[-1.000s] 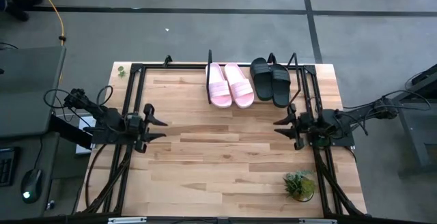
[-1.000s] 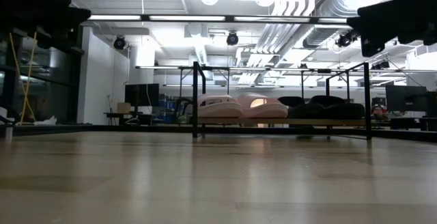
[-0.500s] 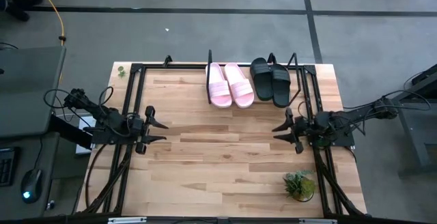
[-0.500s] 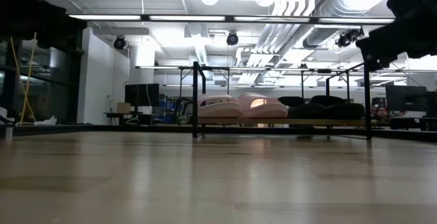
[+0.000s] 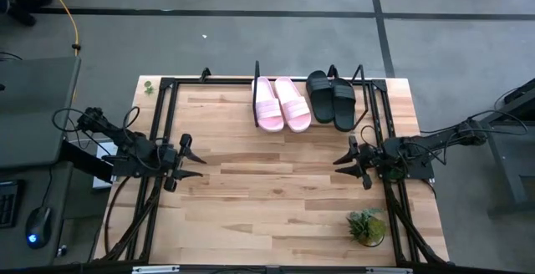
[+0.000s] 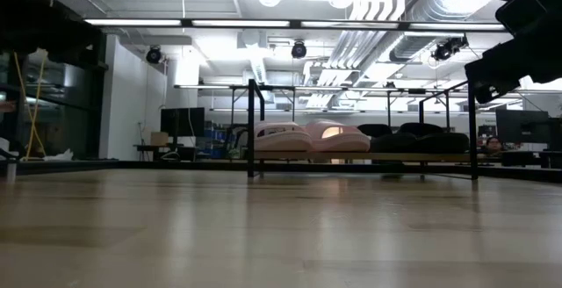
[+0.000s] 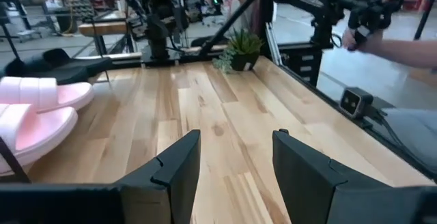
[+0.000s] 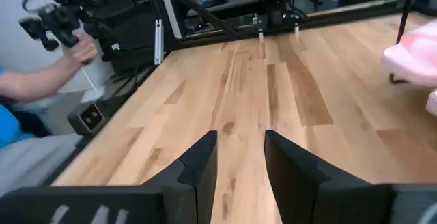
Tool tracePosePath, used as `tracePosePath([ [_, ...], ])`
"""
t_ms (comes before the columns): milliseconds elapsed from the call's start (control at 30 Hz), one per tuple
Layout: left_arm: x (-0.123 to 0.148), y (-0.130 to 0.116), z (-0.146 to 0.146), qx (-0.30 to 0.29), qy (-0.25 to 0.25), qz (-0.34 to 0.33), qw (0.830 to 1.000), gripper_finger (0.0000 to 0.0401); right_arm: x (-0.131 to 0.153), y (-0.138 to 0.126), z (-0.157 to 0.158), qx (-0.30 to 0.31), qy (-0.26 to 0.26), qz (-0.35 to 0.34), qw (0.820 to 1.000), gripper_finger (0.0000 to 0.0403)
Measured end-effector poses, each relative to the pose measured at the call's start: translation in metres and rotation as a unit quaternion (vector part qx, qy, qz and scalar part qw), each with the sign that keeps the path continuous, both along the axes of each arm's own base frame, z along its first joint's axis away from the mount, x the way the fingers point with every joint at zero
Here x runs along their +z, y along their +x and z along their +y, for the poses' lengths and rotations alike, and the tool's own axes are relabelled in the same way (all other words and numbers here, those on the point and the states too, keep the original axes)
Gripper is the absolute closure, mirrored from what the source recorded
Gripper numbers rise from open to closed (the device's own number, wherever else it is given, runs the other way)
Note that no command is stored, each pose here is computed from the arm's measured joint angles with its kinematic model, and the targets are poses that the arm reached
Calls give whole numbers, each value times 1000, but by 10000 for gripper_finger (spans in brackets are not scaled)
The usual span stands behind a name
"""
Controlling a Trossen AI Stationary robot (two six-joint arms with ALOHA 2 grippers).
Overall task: Pick and place slides into the shelf
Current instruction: Return to Home Position
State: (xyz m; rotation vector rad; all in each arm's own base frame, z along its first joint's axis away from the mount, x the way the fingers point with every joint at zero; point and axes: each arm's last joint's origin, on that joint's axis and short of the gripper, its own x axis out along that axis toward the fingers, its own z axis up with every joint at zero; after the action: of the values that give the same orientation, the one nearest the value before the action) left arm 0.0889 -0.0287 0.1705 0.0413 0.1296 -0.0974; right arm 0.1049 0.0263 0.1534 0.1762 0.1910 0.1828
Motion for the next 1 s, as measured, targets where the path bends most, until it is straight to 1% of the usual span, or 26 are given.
tracePosePath([
  [100,-1,1,-1,-3,4,10,1000,233,0,0,0,-2,37,9,999,289],
  [167,-2,1,-1,-3,6,14,1000,233,0,0,0,-5,53,12,999,289],
  [1000,-2,1,-1,-4,6,13,1000,233,0,0,0,-4,49,12,999,289],
])
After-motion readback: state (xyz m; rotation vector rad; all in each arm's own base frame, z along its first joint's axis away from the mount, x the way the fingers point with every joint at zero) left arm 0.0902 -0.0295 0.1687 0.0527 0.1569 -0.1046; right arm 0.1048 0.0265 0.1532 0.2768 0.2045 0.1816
